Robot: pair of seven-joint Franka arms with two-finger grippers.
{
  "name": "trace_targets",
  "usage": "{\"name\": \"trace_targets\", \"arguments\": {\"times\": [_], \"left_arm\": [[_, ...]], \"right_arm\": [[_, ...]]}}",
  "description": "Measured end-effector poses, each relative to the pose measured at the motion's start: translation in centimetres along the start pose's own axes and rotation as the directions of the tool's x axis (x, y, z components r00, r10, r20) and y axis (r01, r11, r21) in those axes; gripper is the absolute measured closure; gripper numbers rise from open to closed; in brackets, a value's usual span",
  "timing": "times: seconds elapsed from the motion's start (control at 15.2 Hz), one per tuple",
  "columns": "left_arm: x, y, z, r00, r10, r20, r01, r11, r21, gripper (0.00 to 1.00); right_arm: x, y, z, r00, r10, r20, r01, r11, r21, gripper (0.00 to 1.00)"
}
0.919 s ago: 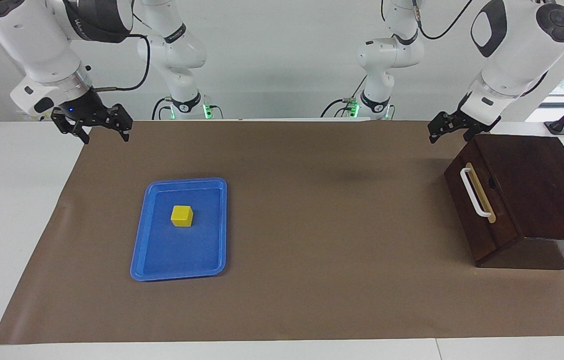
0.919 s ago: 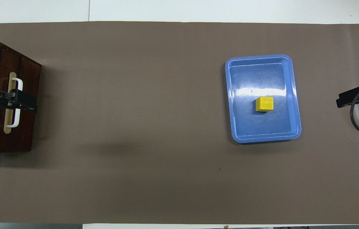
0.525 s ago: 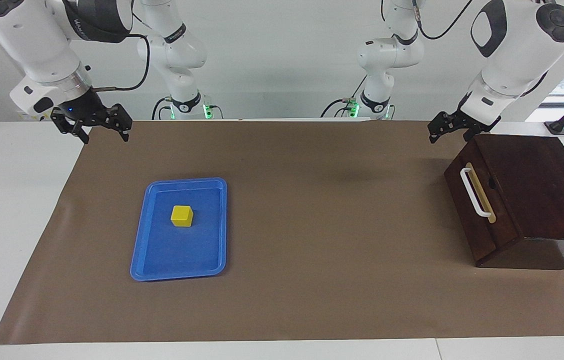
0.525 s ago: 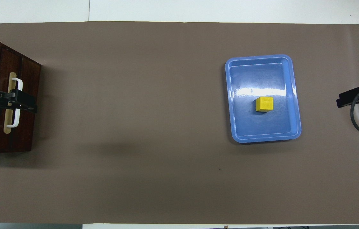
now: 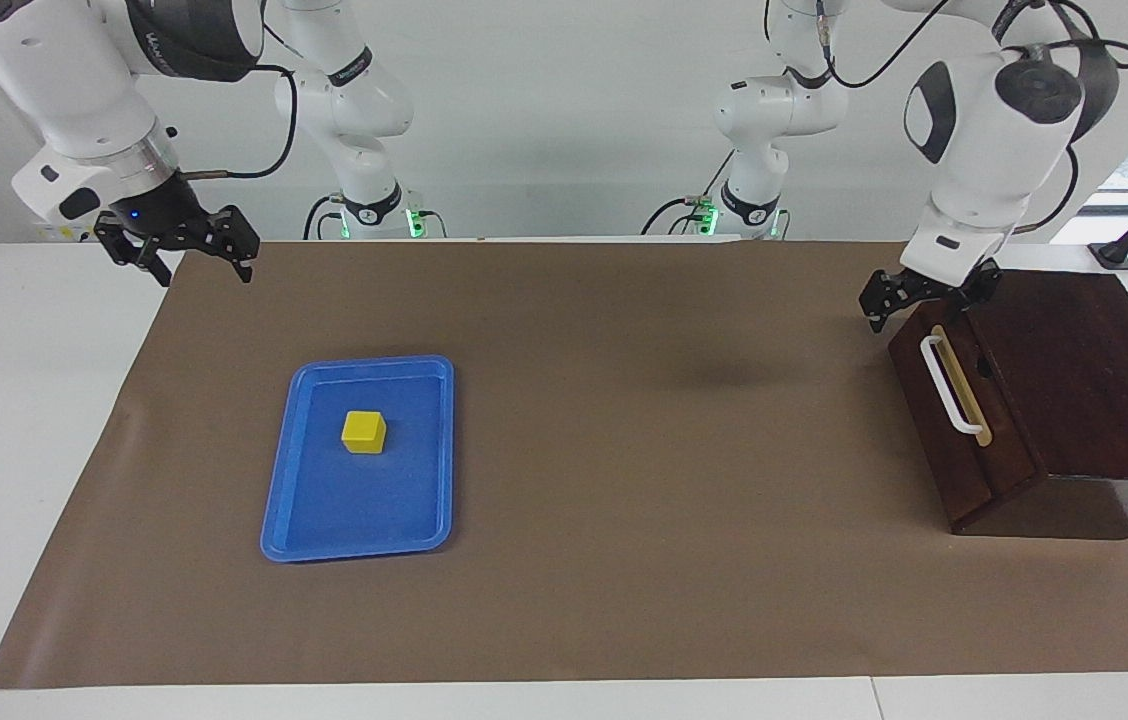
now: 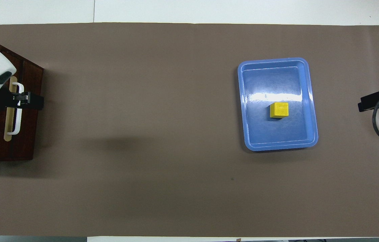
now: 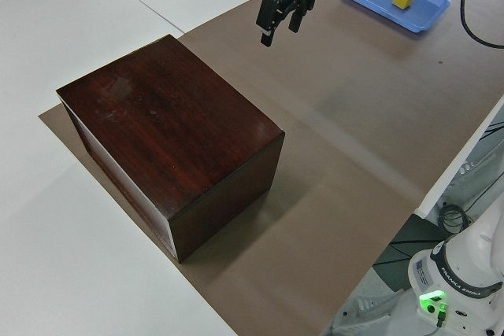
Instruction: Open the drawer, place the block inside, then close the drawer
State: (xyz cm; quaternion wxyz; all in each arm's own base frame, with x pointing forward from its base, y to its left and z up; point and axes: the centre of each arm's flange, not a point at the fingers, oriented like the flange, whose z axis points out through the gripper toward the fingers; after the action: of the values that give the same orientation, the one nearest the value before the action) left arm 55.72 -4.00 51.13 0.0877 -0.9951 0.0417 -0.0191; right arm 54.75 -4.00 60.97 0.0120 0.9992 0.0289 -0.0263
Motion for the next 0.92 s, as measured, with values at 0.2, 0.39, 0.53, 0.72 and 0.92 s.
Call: {"name": "trace_targets", "arguments": {"times": [0.2, 0.39, 0.53, 0.72, 0.92], "left_arm": [[0.6, -0.2, 4.8, 0.999, 0.038, -0.013, -0.037, 0.998, 0.056, 0.00], [2.0, -0.3, 7.9, 0.996, 0.090, -0.028, -0.086, 0.990, 0.114, 0.00], [2.7, -0.8, 9.4, 0.994, 0.094, -0.050, -0.088, 0.989, 0.117, 0.00], [2.4, -2.0, 11.5, 0.993, 0.088, -0.081, -0.079, 0.991, 0.112, 0.00], [1.9, -2.1, 12.7, 0.993, 0.088, -0.082, -0.080, 0.991, 0.105, 0.00]], "right_arm": [[0.0, 0.0, 0.1, 1.000, 0.004, 0.001, -0.004, 1.000, 0.000, 0.00], [0.0, 0.0, 0.6, 0.994, 0.110, 0.012, -0.110, 0.994, 0.003, 0.00], [0.0, -0.3, 1.8, 0.976, 0.216, 0.025, -0.217, 0.976, 0.020, 0.00], [0.2, -0.9, 5.0, 0.903, 0.422, 0.081, -0.427, 0.902, 0.062, 0.00], [1.5, -0.7, 9.4, 0.768, 0.618, 0.172, -0.639, 0.759, 0.124, 0.00]]}}
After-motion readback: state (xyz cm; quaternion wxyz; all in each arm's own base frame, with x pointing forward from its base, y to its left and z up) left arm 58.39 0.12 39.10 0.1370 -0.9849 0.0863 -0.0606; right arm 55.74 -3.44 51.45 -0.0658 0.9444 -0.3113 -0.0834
